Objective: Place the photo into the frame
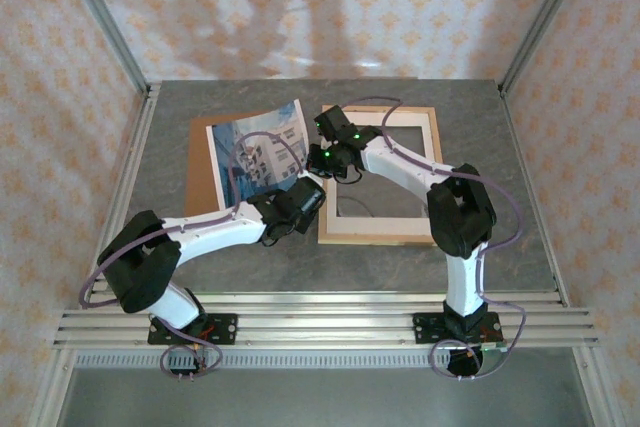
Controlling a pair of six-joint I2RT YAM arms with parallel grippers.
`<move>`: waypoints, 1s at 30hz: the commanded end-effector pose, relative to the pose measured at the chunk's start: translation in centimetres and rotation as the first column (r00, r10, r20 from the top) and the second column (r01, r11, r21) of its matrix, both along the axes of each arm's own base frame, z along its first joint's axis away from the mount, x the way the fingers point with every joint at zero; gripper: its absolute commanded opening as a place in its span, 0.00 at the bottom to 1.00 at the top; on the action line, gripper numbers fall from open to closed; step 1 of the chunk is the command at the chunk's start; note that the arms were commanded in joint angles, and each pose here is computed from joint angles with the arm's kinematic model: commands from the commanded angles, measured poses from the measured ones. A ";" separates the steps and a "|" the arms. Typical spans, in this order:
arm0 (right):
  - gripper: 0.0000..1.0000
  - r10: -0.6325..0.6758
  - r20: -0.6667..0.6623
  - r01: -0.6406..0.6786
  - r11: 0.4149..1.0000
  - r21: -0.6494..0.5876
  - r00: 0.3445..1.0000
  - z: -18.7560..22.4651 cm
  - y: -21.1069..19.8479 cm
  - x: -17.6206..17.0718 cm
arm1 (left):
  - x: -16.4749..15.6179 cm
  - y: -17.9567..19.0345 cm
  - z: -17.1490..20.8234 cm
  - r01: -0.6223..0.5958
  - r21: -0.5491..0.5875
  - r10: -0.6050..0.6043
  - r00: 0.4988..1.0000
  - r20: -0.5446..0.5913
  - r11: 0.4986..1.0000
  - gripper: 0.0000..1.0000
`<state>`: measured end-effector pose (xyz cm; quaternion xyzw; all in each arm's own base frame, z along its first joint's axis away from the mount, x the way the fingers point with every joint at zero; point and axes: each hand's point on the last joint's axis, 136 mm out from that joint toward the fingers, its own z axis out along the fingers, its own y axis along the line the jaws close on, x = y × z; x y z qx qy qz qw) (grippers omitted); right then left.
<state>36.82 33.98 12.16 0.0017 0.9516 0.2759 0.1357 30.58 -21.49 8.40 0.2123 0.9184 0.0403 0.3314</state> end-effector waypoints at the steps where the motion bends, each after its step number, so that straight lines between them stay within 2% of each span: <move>1: 0.18 -0.005 0.031 0.004 1.000 0.027 0.999 2.1 -0.3 -0.3 | 0.3 -0.3 0.0 -0.012 -0.020 0.012 1.000 0.016 1.000 0.00; 4: 0.47 -0.035 0.084 0.033 0.999 0.023 0.996 3.8 -1.6 0.8 | 0.3 -0.2 0.9 -0.024 -0.031 0.025 0.999 0.025 0.999 0.00; 6: 0.54 -0.057 0.129 0.054 0.998 0.029 0.990 5.4 -2.9 1.7 | 0.4 0.1 1.9 -0.040 -0.035 0.042 0.998 0.043 0.999 0.00; 7: 0.60 -0.069 0.161 0.065 0.997 0.029 0.985 6.4 -3.8 2.2 | 0.5 0.3 2.5 -0.048 -0.041 0.050 0.997 0.053 0.998 0.00; 8: 0.77 -0.081 0.190 0.078 0.997 0.022 0.979 7.2 -4.6 2.5 | 0.6 0.4 3.0 -0.054 -0.047 0.057 0.996 0.064 0.997 0.00; 9: 0.97 -0.103 0.225 0.104 0.995 0.007 0.969 8.0 -5.8 3.0 | 0.6 0.4 3.7 -0.054 -0.059 0.058 0.996 0.074 0.997 0.00; 10: 1.00 -0.115 0.263 0.121 0.993 -0.005 0.958 8.9 -6.9 3.2 | 0.7 0.4 4.3 -0.054 -0.074 0.060 0.995 0.086 0.996 0.00; 17: 1.00 -0.239 0.411 0.304 0.947 -0.099 0.880 11.9 -14.7 3.5 | 2.6 0.4 10.3 -0.066 -0.197 0.100 0.980 0.170 0.978 0.00; 22: 1.00 -0.261 0.406 0.341 0.930 -0.139 0.876 11.3 -18.1 2.4 | 5.0 -1.9 18.6 0.003 -0.378 0.107 0.957 0.271 0.926 0.00; 25: 1.00 -0.310 0.415 0.392 0.912 -0.125 0.855 10.8 -19.8 2.0 | 6.1 -4.5 24.5 0.084 -0.509 0.103 0.939 0.327 0.857 0.00; 27: 1.00 -0.357 0.432 0.442 0.890 -0.112 0.828 10.7 -21.2 1.6 | 6.5 -6.4 28.0 0.143 -0.609 0.099 0.933 0.345 0.780 0.00; 30: 1.00 -0.401 0.438 0.489 0.866 -0.105 0.805 10.3 -22.9 1.1 | 6.8 -8.1 31.4 0.186 -0.722 0.121 0.928 0.351 0.666 0.00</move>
